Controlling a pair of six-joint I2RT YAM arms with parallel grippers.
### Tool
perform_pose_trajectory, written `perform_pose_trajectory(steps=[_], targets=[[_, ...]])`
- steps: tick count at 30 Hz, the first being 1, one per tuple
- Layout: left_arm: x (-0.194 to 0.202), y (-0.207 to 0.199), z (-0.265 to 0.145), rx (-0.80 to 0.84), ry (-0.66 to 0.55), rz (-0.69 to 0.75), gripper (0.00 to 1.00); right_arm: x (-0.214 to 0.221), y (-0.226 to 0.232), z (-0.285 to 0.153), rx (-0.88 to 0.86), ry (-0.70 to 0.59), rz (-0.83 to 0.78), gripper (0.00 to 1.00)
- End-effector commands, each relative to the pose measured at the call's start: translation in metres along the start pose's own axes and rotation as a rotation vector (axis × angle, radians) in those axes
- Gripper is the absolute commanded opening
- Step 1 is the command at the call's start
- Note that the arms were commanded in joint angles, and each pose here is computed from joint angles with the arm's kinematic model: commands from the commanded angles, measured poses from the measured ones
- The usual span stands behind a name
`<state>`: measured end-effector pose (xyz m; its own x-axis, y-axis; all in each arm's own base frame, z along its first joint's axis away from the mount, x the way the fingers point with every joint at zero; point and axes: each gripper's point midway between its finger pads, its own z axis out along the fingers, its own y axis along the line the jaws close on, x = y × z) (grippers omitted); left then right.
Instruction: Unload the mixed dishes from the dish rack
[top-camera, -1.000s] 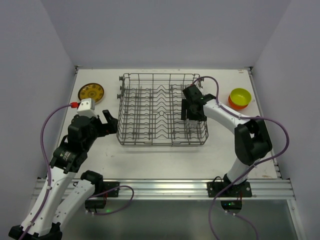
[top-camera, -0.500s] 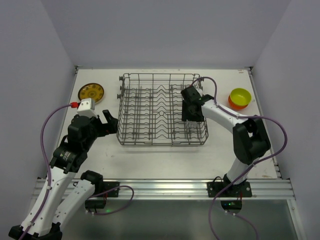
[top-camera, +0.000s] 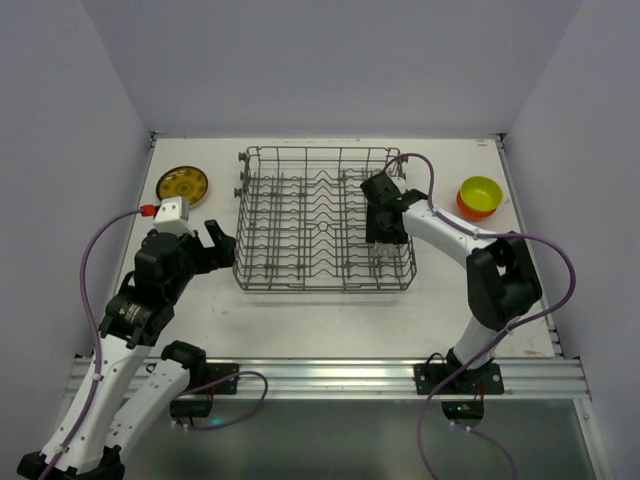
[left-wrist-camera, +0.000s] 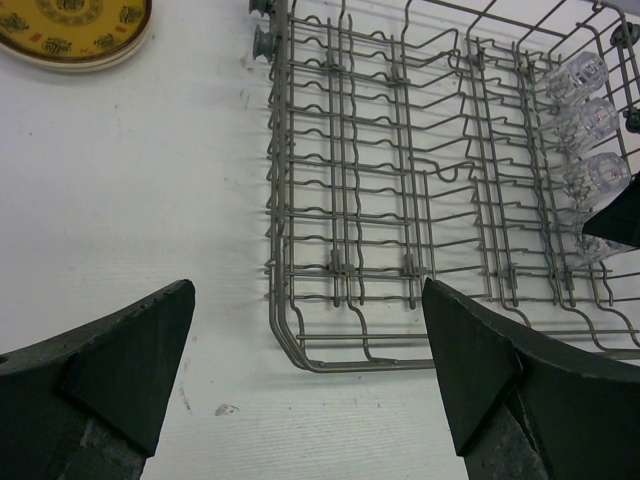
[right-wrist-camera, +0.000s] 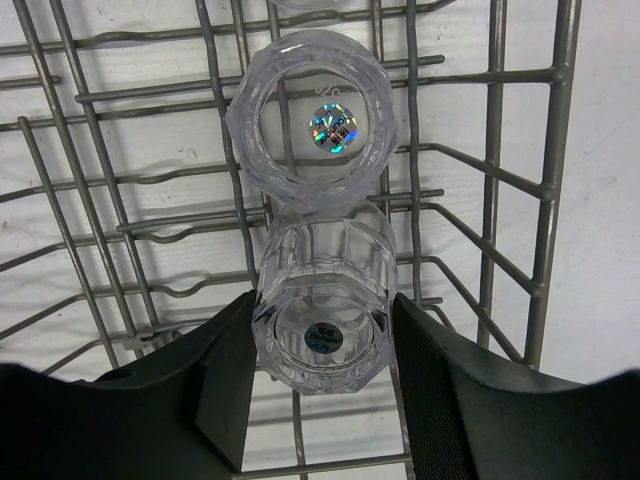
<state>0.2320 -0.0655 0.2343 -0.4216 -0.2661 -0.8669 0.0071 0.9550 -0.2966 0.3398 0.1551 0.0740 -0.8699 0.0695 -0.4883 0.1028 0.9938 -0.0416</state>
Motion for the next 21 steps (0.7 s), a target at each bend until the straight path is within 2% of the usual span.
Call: perform_pose_trajectory(steps=[1, 17, 20, 21], targets=[[-0.009, -0.004, 0.001, 0.021, -0.043, 0.008, 1.0, -0.015, -0.002, -0.021, 0.002, -0.06, 0.031, 0.4], [-0.009, -0.005, 0.001, 0.023, -0.043, 0.007, 1.0, -0.031, -0.001, -0.076, -0.105, -0.144, 0.053, 0.38], [-0.011, -0.005, -0.001, 0.027, -0.05, 0.005, 1.0, -0.036, 0.013, -0.092, -0.224, -0.177, 0.041, 0.38], [-0.011, -0.008, -0.002, 0.044, -0.051, 0.005, 1.0, -0.035, 0.028, -0.112, -0.353, -0.185, 0.028, 0.37]])
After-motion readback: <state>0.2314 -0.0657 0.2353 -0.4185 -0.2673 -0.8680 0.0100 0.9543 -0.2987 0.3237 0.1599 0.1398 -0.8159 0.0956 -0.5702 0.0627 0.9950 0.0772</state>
